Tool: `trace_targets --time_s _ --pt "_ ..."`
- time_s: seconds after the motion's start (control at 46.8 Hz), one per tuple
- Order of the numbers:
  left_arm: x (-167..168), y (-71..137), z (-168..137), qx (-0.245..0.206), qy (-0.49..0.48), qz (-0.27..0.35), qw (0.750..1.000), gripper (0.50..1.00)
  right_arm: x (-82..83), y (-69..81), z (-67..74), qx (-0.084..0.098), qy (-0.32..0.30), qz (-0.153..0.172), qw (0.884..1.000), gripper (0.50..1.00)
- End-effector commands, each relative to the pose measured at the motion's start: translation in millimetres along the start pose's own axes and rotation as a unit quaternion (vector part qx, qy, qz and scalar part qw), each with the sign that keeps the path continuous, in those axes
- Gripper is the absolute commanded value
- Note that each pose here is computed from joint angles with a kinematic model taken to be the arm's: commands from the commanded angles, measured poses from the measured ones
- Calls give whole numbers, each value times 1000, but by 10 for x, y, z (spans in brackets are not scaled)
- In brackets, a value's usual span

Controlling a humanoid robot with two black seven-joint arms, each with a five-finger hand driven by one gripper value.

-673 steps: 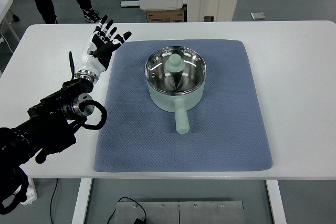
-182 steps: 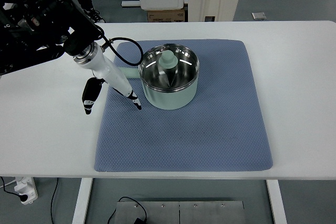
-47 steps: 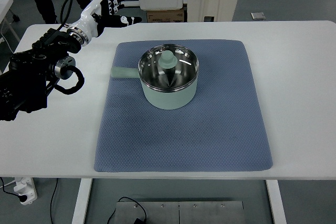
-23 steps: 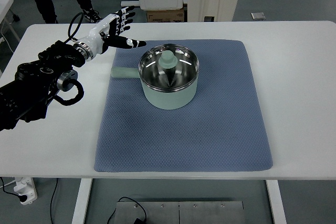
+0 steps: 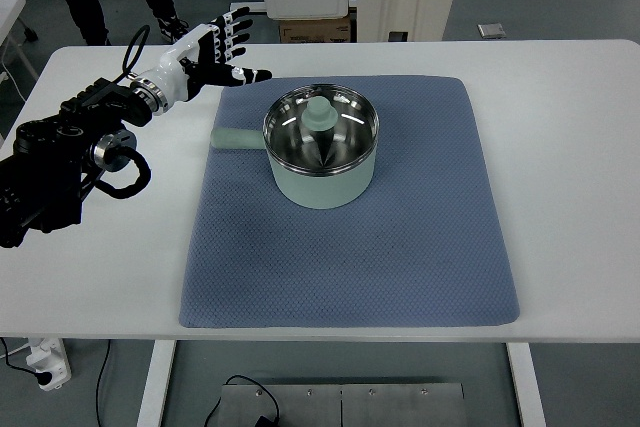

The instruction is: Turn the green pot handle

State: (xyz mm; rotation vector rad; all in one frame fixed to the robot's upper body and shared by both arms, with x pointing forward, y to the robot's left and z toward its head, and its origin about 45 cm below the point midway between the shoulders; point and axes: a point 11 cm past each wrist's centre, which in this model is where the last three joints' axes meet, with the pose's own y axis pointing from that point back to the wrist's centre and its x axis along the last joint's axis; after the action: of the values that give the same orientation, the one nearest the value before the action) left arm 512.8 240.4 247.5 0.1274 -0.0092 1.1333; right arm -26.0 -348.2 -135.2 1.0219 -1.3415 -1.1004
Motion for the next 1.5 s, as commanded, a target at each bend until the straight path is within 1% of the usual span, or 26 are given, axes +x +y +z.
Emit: trace_targets --time_s 0.0,0.043,0.171,0.299,0.705,0.962,1.197,1.474 --pt "78 65 -73 0 18 11 1000 1000 3 0 2 0 0 0 1000 1000" --pt "151 107 -90 -1 24 18 1000 1000 3 0 1 0 0 0 1000 1000" --pt "201 178 -159 -6 54 17 998 1000 -2 0 0 0 0 0 1000 1000" --pt "329 244 -132 -25 88 34 995 1000 -2 0 -1 0 0 0 1000 1000" --pt "382 424 -435 -41 176 61 982 1000 -5 1 -52 6 -1 -1 1000 1000" --pt "376 423 -392 -65 209 59 974 1000 1 0 -37 4 -1 0 1000 1000" --pt "263 431 -515 -62 227 52 971 1000 -3 0 -31 3 -5 0 1000 1000" --pt "230 411 -489 -73 242 49 966 1000 2 0 -27 2 -5 0 1000 1000"
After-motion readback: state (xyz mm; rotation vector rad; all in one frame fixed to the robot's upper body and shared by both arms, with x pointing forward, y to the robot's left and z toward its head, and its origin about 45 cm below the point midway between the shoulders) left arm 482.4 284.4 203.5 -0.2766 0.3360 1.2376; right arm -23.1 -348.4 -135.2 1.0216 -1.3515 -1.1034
